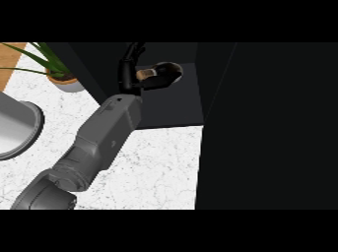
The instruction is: Pick up the wine, place it into the cabinet and close the cabinet
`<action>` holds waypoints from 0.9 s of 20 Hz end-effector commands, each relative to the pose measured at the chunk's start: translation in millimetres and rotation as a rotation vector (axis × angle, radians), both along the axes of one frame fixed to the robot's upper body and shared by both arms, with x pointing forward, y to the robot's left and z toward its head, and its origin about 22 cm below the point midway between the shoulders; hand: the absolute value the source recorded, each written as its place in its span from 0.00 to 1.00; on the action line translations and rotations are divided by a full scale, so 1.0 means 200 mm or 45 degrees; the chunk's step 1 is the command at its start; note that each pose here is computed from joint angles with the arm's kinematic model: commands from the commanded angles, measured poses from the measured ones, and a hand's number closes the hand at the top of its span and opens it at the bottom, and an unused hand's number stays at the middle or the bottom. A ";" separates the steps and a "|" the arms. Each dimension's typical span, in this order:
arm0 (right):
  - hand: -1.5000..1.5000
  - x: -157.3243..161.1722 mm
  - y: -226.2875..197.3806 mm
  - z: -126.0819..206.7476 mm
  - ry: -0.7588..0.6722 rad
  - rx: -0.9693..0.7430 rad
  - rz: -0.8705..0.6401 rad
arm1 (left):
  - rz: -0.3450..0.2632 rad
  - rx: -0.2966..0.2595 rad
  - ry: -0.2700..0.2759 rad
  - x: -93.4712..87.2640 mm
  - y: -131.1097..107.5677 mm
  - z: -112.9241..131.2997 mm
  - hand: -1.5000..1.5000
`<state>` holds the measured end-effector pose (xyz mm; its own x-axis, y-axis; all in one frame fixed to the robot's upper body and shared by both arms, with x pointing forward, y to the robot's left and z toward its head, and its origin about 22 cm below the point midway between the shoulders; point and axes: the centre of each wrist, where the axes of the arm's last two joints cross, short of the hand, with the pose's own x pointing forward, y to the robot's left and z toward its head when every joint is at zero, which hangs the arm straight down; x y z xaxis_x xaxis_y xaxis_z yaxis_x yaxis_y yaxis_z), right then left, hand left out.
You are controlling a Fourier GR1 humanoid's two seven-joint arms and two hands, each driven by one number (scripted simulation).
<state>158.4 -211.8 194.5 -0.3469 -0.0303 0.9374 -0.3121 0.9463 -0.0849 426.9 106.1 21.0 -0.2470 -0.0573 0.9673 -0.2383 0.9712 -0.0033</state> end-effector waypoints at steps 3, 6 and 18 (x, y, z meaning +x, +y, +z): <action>0.00 -0.05 0.02 0.05 -0.044 0.040 0.054 | 0.050 0.100 0.031 -0.01 0.09 -0.06 0.00; 0.00 -0.02 0.00 0.05 -0.033 0.039 0.033 | 0.027 0.122 0.036 -0.05 0.11 -0.12 0.00; 0.00 -0.02 0.00 0.07 -0.053 0.044 0.032 | 0.051 0.035 -0.039 -0.04 0.10 -0.11 0.00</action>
<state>161.3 -206.9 200.1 -0.3564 -0.0376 0.9336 -0.3293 0.9401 -0.0879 420.6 112.6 7.1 -0.2681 -0.0873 0.9594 -0.2581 0.9660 0.0158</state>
